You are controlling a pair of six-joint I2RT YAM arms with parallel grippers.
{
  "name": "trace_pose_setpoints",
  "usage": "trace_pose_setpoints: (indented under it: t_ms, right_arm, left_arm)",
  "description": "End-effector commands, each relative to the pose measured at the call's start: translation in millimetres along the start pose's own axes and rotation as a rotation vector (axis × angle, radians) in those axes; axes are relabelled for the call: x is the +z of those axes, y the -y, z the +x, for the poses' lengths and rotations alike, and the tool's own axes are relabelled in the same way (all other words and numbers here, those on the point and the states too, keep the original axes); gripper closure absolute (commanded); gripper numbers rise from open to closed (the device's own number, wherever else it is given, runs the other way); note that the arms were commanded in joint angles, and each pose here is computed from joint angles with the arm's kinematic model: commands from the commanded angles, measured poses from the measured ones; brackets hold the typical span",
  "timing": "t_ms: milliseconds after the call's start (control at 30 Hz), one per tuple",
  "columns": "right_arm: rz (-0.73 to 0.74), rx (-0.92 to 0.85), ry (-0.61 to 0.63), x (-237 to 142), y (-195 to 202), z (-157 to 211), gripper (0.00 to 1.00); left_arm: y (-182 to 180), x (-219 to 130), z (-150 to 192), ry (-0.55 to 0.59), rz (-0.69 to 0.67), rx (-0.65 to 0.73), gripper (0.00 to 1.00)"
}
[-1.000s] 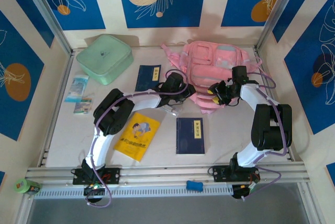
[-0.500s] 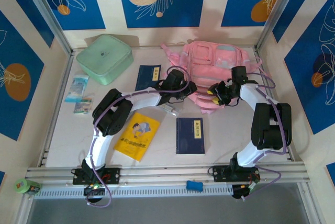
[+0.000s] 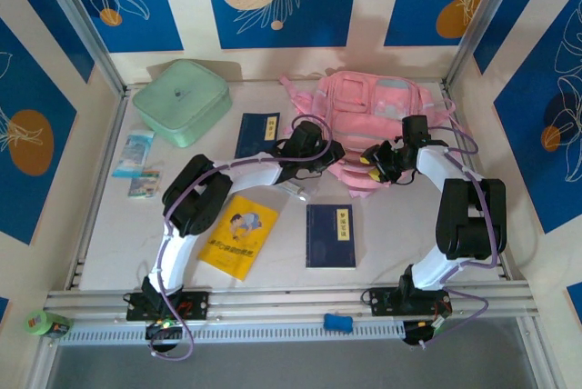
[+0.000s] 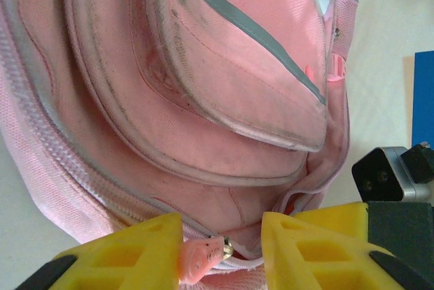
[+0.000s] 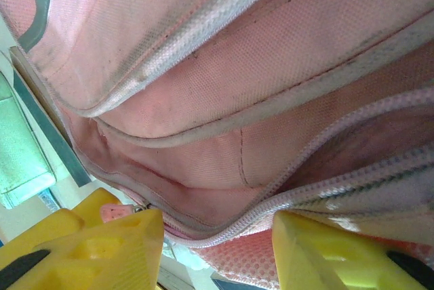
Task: Pack the student bag
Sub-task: Unzip the student bag at the center of the table.
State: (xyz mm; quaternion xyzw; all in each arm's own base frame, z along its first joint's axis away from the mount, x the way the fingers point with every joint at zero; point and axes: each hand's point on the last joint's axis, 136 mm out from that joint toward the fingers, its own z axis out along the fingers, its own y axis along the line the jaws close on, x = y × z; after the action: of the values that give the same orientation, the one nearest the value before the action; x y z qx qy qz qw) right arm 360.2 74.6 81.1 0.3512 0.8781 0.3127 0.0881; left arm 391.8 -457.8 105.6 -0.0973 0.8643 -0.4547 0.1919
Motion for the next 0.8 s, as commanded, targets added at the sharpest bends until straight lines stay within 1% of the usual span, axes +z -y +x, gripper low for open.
trace_pose_setpoints:
  t_ms: [0,67,233,333,600,700,767]
  right_arm:
    - [0.033,0.018,-0.023,7.1,13.5,3.6,0.53]
    - [0.035,0.016,-0.022,6.5,13.4,3.7,0.53]
    - [0.039,0.018,-0.021,6.0,14.8,4.2,0.53]
    - [0.030,0.024,-0.030,7.4,13.2,6.6,0.53]
    - [0.060,0.070,-0.017,11.3,19.4,8.3,0.53]
    - [0.079,0.071,-0.013,14.5,22.6,8.2,0.54]
    - [0.106,0.082,-0.006,15.1,29.2,6.1,0.56]
  left_arm:
    - [8.5,10.7,2.0,0.010,0.022,0.015,0.68]
    - [6.8,13.6,3.5,0.008,0.029,0.007,0.69]
    - [4.4,16.2,2.3,0.012,0.025,0.014,0.78]
    - [3.3,16.9,0.8,0.018,0.023,0.022,0.80]
    - [9.9,15.2,-0.8,0.032,0.050,0.050,0.94]
    - [12.0,14.6,-1.7,0.039,0.061,0.062,0.99]
    - [12.3,13.0,-2.7,0.044,0.061,0.072,1.00]
